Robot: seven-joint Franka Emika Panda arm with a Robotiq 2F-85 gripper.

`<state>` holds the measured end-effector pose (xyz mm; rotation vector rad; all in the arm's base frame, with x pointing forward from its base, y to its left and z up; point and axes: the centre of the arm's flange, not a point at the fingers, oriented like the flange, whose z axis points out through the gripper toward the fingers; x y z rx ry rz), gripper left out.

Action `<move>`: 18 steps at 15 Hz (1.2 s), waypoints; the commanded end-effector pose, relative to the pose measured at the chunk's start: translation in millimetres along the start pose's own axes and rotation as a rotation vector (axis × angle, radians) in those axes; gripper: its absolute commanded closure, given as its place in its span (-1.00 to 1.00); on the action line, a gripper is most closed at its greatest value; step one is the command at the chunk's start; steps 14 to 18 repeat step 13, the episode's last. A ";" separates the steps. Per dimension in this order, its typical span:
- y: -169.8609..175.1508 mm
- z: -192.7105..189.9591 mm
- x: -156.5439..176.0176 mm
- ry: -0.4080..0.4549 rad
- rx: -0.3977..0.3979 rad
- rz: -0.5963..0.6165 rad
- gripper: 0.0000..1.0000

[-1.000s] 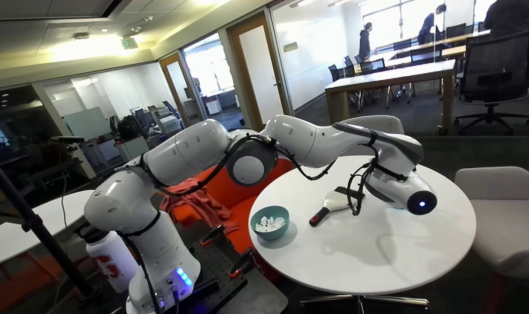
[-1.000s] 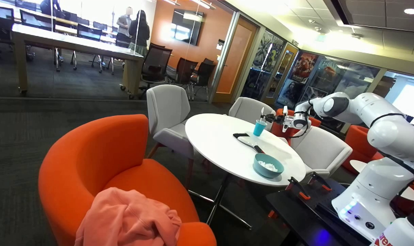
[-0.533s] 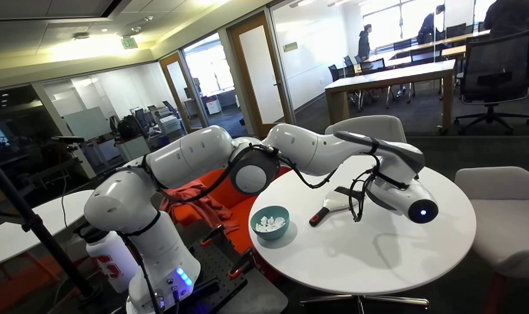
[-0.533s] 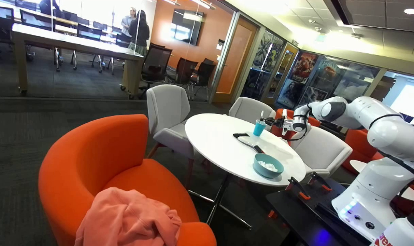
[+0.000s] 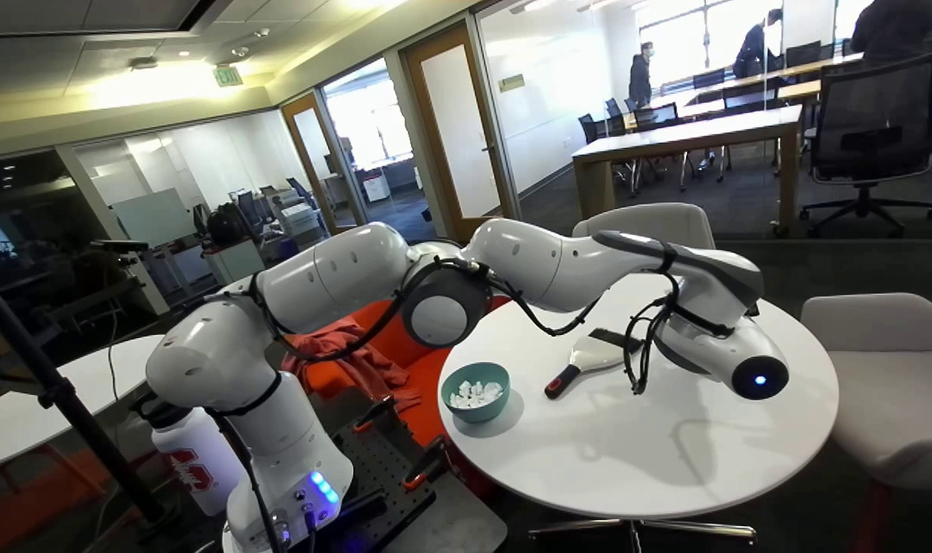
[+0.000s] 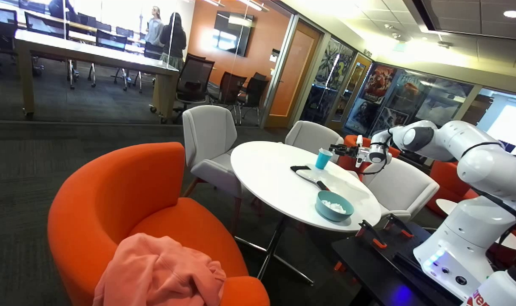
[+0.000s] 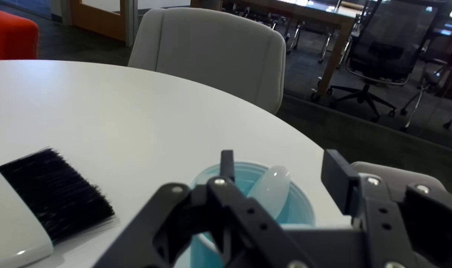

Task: Put the spoon in the cup

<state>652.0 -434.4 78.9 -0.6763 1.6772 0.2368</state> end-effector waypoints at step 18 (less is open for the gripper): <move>9.0 -88.0 -161.7 0.154 -0.415 -0.353 -1.00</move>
